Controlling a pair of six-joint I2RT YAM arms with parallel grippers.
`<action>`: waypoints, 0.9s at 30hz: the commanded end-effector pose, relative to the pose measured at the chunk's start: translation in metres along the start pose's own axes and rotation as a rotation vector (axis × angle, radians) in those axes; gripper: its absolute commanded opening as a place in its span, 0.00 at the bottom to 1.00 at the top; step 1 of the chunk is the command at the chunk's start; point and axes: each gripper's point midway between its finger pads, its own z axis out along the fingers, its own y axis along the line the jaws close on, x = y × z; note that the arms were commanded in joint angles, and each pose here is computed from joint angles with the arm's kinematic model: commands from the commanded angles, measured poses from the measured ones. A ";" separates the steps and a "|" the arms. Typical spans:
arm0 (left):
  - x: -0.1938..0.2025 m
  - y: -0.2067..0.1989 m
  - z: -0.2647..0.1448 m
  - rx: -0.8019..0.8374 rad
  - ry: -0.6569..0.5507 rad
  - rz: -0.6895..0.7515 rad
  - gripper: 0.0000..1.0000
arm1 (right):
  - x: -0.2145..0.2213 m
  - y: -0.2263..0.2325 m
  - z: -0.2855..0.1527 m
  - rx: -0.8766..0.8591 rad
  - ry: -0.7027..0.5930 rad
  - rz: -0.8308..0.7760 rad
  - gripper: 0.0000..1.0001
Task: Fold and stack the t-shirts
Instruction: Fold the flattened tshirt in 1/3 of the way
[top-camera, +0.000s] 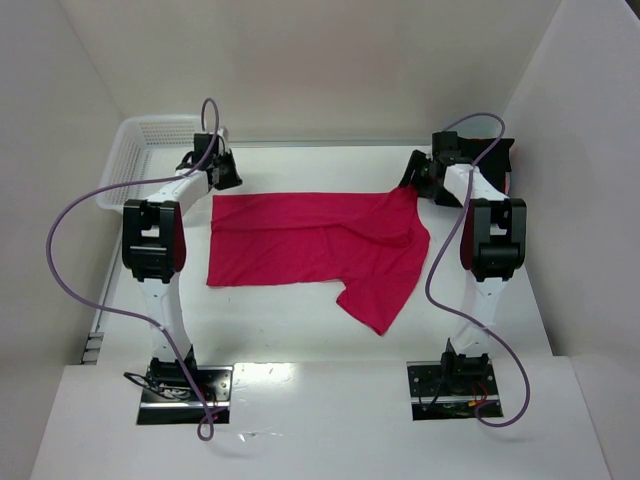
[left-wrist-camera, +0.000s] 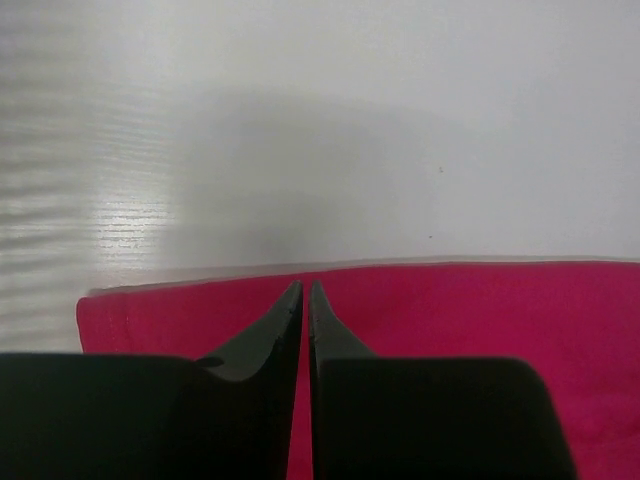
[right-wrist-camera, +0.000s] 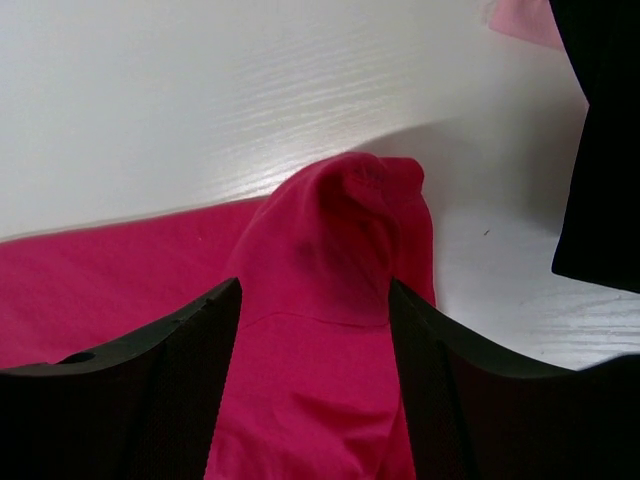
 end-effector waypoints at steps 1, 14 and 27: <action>0.006 -0.001 0.008 0.014 0.020 -0.022 0.11 | -0.007 -0.001 -0.011 0.007 -0.028 -0.017 0.66; 0.027 0.015 0.004 -0.070 0.080 -0.040 0.02 | 0.009 -0.006 0.002 0.005 0.015 -0.002 0.55; 0.028 0.039 -0.029 -0.234 0.066 -0.070 0.01 | 0.014 -0.007 0.004 -0.001 0.025 -0.001 0.55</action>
